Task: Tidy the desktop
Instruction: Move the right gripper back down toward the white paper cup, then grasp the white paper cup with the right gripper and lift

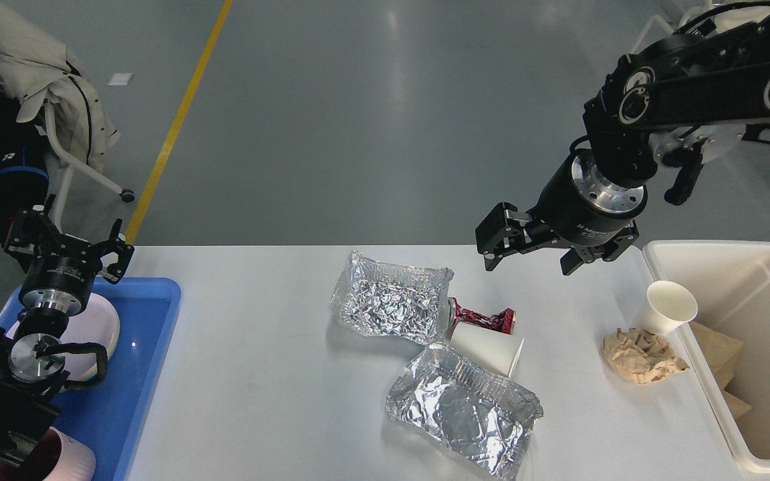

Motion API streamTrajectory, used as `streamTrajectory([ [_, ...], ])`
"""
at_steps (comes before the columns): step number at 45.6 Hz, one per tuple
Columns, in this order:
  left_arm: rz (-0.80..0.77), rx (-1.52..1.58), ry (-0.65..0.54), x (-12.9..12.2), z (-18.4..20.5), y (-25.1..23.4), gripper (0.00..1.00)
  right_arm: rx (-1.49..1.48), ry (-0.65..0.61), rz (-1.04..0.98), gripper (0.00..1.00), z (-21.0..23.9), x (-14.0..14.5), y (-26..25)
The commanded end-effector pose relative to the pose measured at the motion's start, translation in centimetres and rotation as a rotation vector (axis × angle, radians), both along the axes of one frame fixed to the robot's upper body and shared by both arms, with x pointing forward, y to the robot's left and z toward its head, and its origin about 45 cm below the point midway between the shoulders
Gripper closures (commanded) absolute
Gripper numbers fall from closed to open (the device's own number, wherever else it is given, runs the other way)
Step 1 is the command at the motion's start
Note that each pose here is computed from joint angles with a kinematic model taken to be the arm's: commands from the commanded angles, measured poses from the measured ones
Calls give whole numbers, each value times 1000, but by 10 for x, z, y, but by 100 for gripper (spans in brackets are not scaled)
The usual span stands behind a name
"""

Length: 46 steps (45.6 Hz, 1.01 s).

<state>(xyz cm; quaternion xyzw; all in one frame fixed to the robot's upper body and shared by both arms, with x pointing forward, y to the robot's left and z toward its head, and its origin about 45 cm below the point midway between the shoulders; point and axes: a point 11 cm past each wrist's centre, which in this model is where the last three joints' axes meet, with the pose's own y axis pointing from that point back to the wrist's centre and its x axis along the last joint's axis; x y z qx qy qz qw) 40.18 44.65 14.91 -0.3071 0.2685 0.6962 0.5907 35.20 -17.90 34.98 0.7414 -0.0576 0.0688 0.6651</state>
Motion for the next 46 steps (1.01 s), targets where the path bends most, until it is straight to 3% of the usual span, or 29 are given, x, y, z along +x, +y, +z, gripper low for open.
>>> streamTrajectory([
  [1, 0, 0, 0, 0, 0, 0, 2, 4, 24, -36, 0, -10, -2, -9],
  [17, 0, -2, 0, 0, 0, -1, 2, -18, 61, -309, 0, -60, 5, -114],
  [34, 0, 0, 0, 0, 0, 0, 2, -62, -103, -596, 0, -125, 42, -211],
  [46, 0, 0, 0, 0, 0, 0, 2, -81, -139, -719, 0, -170, 40, -254],
])
